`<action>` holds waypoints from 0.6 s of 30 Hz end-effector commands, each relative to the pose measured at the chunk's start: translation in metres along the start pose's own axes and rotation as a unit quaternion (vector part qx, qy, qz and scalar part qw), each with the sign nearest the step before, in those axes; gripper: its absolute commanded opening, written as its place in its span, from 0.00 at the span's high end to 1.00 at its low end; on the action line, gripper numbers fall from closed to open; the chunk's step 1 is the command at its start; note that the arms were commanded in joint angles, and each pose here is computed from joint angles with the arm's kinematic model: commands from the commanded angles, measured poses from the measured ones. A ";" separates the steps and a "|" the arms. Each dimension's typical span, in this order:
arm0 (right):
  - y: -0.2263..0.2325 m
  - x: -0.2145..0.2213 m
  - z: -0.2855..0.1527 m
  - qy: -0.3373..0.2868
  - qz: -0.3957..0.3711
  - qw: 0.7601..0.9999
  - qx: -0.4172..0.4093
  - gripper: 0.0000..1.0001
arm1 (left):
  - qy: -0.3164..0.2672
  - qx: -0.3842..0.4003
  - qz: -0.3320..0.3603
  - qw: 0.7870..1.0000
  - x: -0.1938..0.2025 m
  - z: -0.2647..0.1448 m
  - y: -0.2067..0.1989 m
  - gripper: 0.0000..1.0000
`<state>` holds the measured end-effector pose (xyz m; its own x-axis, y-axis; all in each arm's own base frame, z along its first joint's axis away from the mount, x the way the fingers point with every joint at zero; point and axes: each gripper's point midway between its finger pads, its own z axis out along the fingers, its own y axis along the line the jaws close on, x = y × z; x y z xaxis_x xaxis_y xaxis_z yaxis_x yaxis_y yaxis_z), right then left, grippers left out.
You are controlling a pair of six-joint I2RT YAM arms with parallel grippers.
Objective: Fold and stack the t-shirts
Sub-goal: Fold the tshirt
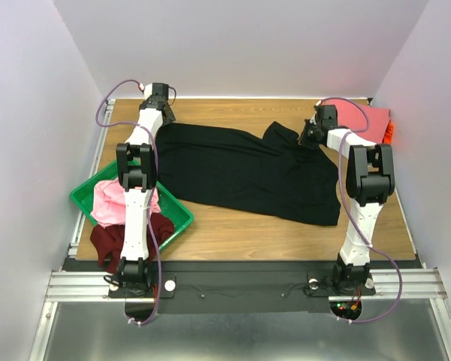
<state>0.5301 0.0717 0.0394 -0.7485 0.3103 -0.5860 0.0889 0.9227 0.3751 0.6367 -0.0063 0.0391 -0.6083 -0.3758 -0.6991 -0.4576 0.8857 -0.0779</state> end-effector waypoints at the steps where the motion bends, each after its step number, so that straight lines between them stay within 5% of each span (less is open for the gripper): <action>1: 0.024 -0.026 -0.018 -0.045 -0.011 0.998 -0.033 1.00 | 0.013 0.007 -0.002 1.000 0.000 0.000 0.000 0.39; 8: 0.028 -0.026 -0.022 -0.048 -0.011 0.998 -0.045 1.00 | 0.038 0.017 0.010 0.999 0.020 0.003 -0.006 0.51; 18: 0.033 -0.026 -0.026 -0.050 -0.002 0.997 -0.057 1.00 | 0.070 0.025 0.020 0.997 0.041 0.004 -0.005 0.89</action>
<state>0.5252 0.0786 0.0467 -0.7386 0.3244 -0.5909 0.0671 0.9076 0.4144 0.6377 -0.0154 0.0368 -0.6270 -0.3809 -0.6796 -0.4237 0.8988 -0.1129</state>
